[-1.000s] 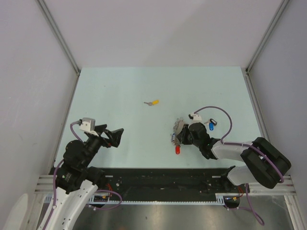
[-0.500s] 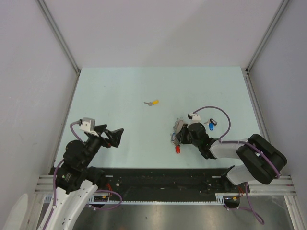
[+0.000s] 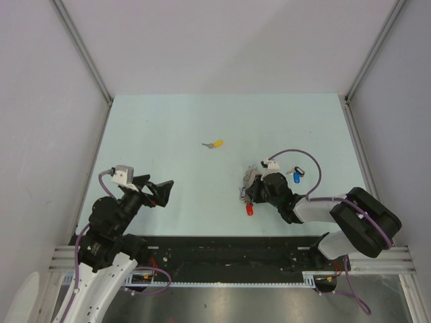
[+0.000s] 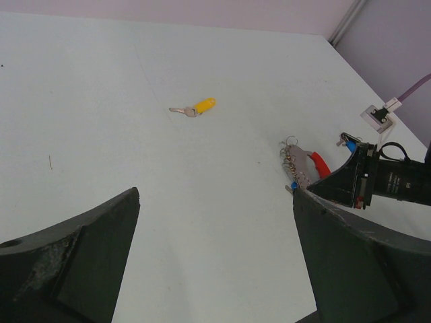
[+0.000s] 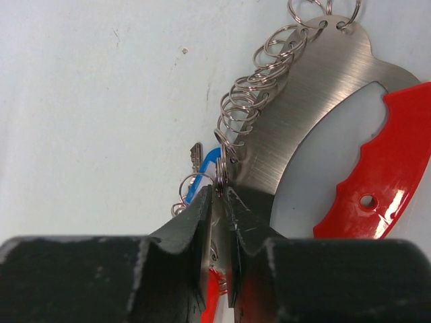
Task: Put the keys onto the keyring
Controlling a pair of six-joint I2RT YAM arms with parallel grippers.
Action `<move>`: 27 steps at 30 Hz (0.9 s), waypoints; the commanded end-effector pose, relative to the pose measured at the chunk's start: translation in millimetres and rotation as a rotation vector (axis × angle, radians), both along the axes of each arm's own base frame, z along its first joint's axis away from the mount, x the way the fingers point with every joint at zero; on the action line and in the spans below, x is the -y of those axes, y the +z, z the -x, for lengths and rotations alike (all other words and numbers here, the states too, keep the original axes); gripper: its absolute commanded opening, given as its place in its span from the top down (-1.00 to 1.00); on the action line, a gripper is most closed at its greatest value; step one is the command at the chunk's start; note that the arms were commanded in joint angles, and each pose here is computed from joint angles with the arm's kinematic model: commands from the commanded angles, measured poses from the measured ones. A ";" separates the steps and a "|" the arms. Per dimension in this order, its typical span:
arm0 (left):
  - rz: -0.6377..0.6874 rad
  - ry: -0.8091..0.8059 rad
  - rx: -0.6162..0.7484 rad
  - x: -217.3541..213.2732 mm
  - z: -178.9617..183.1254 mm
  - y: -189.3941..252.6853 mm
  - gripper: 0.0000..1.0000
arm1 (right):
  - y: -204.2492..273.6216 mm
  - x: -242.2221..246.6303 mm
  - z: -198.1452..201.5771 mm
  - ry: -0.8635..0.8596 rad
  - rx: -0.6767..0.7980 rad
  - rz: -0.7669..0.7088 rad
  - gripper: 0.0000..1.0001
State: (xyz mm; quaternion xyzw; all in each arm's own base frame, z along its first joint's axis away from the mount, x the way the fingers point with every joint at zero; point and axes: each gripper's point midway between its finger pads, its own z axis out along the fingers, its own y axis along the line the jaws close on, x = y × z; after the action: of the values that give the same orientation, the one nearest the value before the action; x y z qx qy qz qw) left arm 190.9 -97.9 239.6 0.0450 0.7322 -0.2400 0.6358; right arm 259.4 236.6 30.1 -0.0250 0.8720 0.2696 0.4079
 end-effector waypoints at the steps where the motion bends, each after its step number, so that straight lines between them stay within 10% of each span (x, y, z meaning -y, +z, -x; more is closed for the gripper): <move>1: 0.007 -0.002 -0.003 1.3 -1.1 1.2 -1.00 | 2.5 -2.2 -3.6 0.006 0.033 0.000 0.69; 16: -0.011 -0.029 -0.014 6.5 -3.4 -0.5 -1.00 | 41.0 -3.2 -8.0 0.069 0.082 0.070 1.00; 27: -0.113 -0.422 -0.034 71.4 -8.2 17.4 -1.00 | 70.8 11.3 14.8 0.301 -0.119 0.399 1.00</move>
State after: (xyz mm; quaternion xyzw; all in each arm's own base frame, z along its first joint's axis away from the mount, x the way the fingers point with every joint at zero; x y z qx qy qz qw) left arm 202.0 -138.0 212.2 0.1373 0.7789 -0.2731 0.5477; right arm 264.5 240.4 101.5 -0.1529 0.8926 0.1987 0.3746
